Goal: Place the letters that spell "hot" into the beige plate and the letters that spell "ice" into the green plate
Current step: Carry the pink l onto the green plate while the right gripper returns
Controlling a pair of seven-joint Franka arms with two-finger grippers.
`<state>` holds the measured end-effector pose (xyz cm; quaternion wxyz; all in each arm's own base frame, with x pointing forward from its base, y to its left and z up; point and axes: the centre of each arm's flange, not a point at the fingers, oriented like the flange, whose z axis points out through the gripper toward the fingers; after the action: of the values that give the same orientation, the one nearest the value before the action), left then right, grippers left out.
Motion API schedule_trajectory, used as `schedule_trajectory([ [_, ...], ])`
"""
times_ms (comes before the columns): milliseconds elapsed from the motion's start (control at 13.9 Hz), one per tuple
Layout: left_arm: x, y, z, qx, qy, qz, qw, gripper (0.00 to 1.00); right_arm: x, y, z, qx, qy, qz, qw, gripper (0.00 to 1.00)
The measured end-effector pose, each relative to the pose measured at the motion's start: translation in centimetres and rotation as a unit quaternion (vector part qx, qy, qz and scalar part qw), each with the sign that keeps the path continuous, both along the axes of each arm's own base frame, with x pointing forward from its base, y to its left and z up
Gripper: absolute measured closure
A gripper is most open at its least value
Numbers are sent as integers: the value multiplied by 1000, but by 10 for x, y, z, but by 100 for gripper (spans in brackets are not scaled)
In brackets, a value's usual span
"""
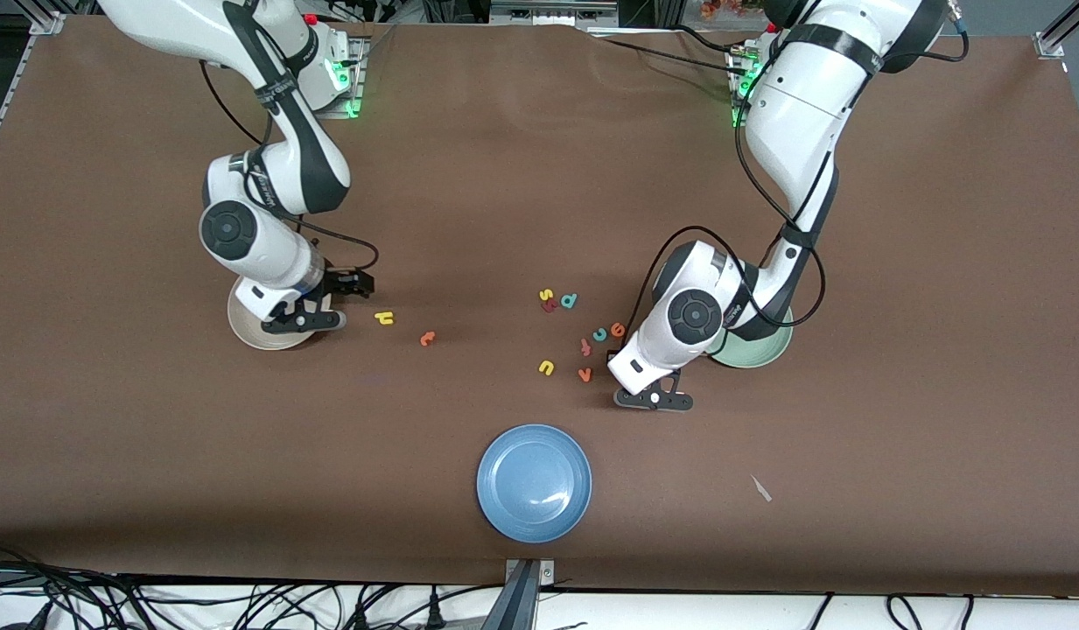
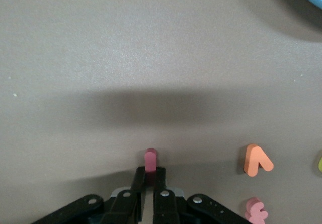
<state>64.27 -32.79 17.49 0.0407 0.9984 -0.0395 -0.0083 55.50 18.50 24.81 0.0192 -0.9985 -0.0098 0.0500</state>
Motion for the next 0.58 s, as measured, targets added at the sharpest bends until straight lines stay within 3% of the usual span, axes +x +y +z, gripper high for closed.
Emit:
schedule_trajectory([
  [216,7,18,3,32,8,-13,999,93,15,56,-5,5,-5,-93,996,0],
  [361,10,33,17,48,33,-21,998,93,21,94,-8,6,-8,-153,988,0],
  [577,14,72,56,61,69,-64,994,93,30,110,-21,5,-5,-197,980,0],
])
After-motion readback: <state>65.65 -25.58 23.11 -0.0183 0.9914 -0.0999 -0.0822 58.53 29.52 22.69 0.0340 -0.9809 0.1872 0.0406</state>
